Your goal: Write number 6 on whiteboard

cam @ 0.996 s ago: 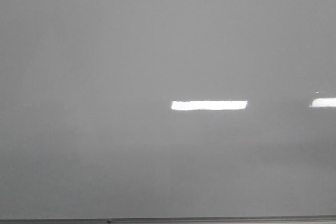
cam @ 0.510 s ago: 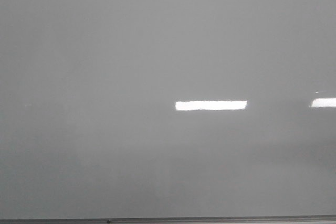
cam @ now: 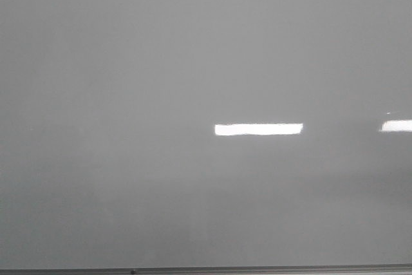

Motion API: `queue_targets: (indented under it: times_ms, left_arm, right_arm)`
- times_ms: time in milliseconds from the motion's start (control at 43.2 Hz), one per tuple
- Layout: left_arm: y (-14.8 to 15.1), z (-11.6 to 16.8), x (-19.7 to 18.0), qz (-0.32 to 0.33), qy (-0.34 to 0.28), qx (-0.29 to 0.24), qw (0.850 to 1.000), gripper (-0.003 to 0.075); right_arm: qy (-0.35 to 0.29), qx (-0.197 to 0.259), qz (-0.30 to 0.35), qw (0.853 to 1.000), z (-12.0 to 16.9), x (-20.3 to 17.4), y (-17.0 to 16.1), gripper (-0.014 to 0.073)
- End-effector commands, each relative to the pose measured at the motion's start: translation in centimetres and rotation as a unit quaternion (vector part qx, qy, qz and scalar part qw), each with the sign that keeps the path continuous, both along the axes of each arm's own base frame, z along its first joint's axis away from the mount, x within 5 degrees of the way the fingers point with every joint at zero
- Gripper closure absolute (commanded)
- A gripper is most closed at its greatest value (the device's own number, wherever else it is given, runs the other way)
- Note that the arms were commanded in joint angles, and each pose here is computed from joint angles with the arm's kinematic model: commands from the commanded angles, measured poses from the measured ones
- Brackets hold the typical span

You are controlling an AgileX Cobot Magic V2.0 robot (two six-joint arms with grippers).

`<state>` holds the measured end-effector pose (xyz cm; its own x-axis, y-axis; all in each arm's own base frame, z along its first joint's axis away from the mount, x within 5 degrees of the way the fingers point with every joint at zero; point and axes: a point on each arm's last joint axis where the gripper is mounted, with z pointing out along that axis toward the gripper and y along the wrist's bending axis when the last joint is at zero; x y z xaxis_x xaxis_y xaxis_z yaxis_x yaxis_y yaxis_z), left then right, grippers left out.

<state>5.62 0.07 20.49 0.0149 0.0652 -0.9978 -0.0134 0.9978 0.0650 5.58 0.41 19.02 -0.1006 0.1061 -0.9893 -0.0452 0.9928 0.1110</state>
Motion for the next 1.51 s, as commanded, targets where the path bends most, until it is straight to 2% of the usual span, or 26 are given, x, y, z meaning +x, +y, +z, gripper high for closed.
queue_targets:
  times_ms: [0, 162, 347, 579, 649, 741, 811, 857, 927, 996, 1042, 1158, 1251, 1320, 1390, 1483]
  left_arm:
    - [0.1, 2.2, -0.4, 0.0, -0.106, -0.028, 0.994, 0.0741]
    - [0.0, 6.1, -1.3, -0.004, -0.108, -0.035, 0.994, 0.0741]
    - [-0.1, 9.4, -0.5, -0.008, -0.026, -0.035, 0.999, 0.0741]
    - [-0.1, 10.4, 1.1, -0.007, 0.013, -0.036, 0.999, 0.074]
    - [-0.1, 10.4, 1.1, -0.007, 0.015, -0.036, 0.999, 0.0736]
    - [-0.1, 10.3, 1.2, -0.007, 0.015, -0.036, 0.999, 0.0655]
    - [-0.1, 10.2, 1.2, -0.007, 0.016, -0.036, 0.999, 0.0504]
    - [-0.1, 10.2, 1.2, -0.007, 0.017, -0.036, 0.999, 0.0363]
    - [-0.1, 10.2, 1.2, -0.007, 0.016, -0.036, 0.999, 0.0196]
    - [-0.1, 10.2, 1.2, -0.007, 0.014, -0.036, 0.999, 0.0088]
    - [-0.1, 10.2, 1.2, -0.007, 0.014, -0.036, 0.999, 0.0067]
    - [-0.1, 10.2, 1.3, -0.006, 0.018, -0.036, 0.999, 0.0083]
    - [-0.2, 9.7, 2.2, -0.008, 0.052, -0.048, 0.997, 0.0094]
    - [-0.2, 9.2, 3.5, -0.007, 0.091, -0.076, 0.993, 0.0102]
    - [-0.2, 8.5, 5.3, 0.002, 0.135, -0.123, 0.983, 0.0101]
    - [-0.1, 7.7, 7.8, 0.015, 0.182, -0.157, 0.971, 0.0101]
  right_arm:
    - [-0.068, -0.001, -0.004, 0.998, 3.0, -0.5, -0.1, 0.0656]
    - [-0.088, -0.002, 0.005, 0.996, 7.6, -1.7, 0.1, 0.0656]
    - [-0.065, -0.003, 0.013, 0.998, 12.0, -1.3, 0.2, 0.0656]
    - [-0.024, -0.003, 0.011, 1.0, 12.8, 1.1, 0.2, 0.0653]
    - [-0.022, -0.003, 0.011, 1.0, 12.8, 1.2, 0.2, 0.062]
    - [-0.022, -0.003, 0.011, 1.0, 12.8, 1.2, 0.2, 0.0493]
    - [-0.022, -0.003, 0.011, 1.0, 12.8, 1.2, 0.2, 0.0335]
    - [-0.022, -0.003, 0.011, 1.0, 12.8, 1.2, 0.2, 0.0233]
    - [-0.022, -0.003, 0.011, 1.0, 12.8, 1.2, 0.2, 0.0095]
    - [-0.022, -0.003, 0.011, 1.0, 12.8, 1.2, 0.2, 0.0021]
    - [-0.022, -0.003, 0.011, 1.0, 12.8, 1.2, 0.2, 0.0006]
    - [-0.022, -0.003, 0.011, 1.0, 12.8, 1.2, 0.2, 0.0006]
    - [-0.023, -0.003, 0.011, 1.0, 12.8, 1.2, 0.2, 0.0006]
    - [-0.026, -0.003, 0.01, 1.0, 12.9, 1.2, 0.2, 0.0006]
    - [-0.029, -0.003, 0.01, 1.0, 12.9, 1.2, 0.2, 0.0006]
    - [-0.029, -0.003, 0.01, 1.0, 12.9, 1.2, 0.2, 0.0006]
